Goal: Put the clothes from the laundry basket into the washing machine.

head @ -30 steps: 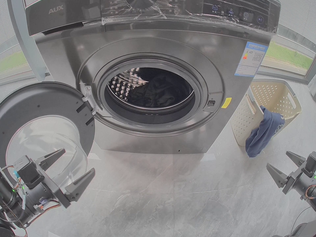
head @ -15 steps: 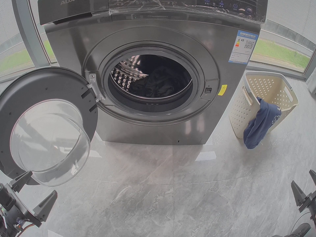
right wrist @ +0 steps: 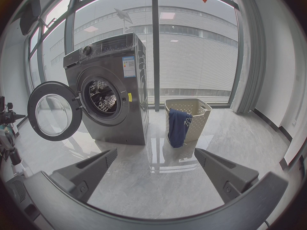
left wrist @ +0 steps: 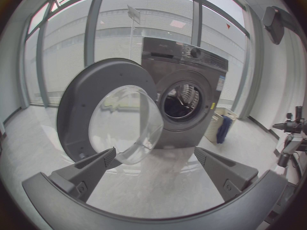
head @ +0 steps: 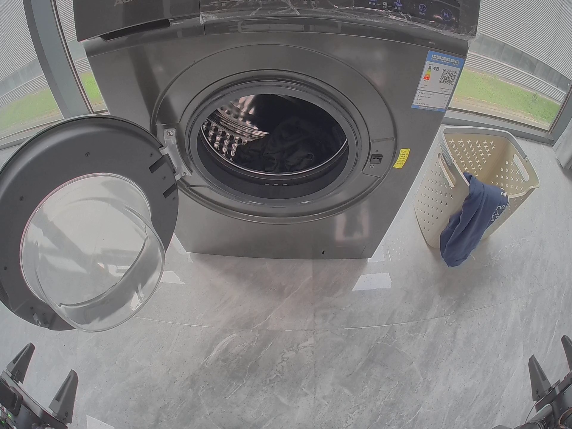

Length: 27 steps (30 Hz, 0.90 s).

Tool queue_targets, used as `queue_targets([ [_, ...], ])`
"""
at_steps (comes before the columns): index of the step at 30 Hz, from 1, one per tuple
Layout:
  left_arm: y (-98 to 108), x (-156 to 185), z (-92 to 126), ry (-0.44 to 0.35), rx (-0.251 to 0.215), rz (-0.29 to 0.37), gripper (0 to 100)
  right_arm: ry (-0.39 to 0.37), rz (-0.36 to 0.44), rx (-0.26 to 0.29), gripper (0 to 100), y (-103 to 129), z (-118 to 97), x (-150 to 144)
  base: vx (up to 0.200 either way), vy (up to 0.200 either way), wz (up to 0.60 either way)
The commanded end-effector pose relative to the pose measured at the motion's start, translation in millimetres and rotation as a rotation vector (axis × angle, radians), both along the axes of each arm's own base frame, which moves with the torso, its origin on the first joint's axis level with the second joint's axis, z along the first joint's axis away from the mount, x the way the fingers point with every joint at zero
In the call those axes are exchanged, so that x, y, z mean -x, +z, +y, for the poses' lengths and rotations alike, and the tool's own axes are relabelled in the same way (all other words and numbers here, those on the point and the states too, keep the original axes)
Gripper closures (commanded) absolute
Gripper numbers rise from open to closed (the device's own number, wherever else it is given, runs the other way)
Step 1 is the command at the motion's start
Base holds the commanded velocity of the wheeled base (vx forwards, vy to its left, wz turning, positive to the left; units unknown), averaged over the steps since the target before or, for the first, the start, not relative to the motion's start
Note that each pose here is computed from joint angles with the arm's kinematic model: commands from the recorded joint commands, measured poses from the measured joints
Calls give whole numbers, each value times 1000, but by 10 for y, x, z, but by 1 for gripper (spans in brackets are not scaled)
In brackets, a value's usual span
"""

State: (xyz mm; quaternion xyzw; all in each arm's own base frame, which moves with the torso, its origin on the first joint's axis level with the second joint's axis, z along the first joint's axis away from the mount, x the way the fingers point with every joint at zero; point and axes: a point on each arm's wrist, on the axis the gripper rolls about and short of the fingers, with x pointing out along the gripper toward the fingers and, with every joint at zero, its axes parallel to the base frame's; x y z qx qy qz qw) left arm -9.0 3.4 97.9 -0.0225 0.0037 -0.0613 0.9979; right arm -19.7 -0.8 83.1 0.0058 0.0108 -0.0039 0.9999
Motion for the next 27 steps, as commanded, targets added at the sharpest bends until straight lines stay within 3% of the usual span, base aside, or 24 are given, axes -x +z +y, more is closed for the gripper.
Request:
queue_targets([
  [1,-180,121,-22,204,-8,-16,0,-8,-25,-5,0,-69,4,29,0,0,0],
  [5,-224,136,-29,135,-33,1,0,-8,-25,-1,0,-69,4,29,0,0,0],
  [12,-224,136,-30,129,-41,1,0,-8,-25,-1,0,-69,4,29,0,0,0],
  [27,-224,136,-30,129,-35,1,0,-8,-23,1,0,-70,4,29,0,-200,0],
])
